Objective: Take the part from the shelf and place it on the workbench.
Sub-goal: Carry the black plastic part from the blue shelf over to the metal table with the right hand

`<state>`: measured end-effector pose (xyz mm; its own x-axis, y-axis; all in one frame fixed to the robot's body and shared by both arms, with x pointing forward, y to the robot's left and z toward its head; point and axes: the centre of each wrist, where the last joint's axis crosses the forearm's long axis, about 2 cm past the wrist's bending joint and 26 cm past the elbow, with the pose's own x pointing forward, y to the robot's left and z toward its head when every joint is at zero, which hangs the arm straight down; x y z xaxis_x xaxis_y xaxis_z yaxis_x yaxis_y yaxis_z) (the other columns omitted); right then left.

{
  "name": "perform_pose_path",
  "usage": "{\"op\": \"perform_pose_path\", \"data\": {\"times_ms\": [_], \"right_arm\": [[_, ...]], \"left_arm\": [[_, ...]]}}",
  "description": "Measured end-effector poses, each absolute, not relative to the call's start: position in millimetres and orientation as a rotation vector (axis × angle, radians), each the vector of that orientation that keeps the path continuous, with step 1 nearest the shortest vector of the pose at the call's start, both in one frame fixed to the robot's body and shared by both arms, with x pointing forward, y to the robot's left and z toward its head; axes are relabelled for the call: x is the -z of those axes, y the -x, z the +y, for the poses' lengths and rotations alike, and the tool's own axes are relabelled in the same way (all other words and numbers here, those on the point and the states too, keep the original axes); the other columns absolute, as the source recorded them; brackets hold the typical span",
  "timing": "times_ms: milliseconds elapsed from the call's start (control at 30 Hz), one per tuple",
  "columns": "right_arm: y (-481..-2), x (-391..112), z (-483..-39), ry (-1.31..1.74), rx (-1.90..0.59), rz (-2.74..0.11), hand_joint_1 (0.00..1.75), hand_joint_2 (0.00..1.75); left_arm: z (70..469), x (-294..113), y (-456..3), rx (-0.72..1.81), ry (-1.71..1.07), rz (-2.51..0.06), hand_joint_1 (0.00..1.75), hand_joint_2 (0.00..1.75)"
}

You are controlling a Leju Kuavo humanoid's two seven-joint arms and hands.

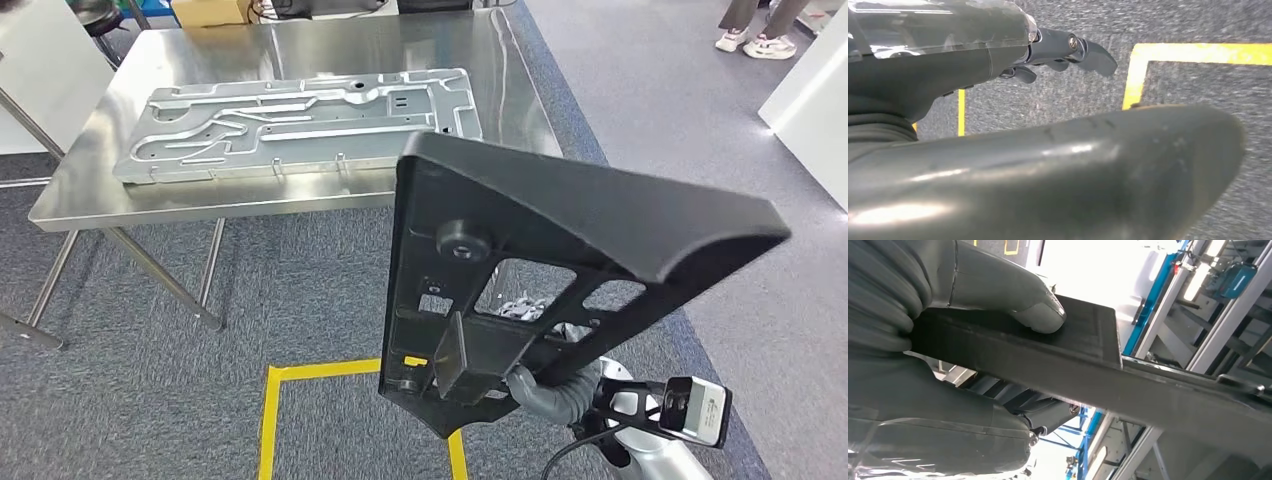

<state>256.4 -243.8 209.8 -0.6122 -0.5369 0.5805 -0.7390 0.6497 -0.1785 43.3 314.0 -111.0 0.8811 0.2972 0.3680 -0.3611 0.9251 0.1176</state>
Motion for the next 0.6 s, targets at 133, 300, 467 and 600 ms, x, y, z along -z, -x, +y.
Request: {"op": "perform_pose_path", "data": {"times_ms": [133, 300, 467, 600], "right_arm": [[-257, -210, -244, -0.994, -0.568, -2.380, 1.59, 1.75], [-262, -217, -244, -0.989, -0.572, -2.378, 1.59, 1.75], [-269, -226, -243, -0.987, -0.581, -2.386, 1.59, 1.75], [-271, -228, -241, -0.991, -0.578, -2.389, 1.59, 1.75]], "left_arm": [[314, 111, -40, -0.341, -0.186, -0.346, 0.00, 0.00], [316, 111, -40, -0.338, -0.189, -0.344, 0.00, 0.00], [318, 111, -42, -0.341, -0.191, -0.341, 0.00, 0.00], [318, 111, -44, -0.346, -0.193, -0.340, 0.00, 0.00]]}}
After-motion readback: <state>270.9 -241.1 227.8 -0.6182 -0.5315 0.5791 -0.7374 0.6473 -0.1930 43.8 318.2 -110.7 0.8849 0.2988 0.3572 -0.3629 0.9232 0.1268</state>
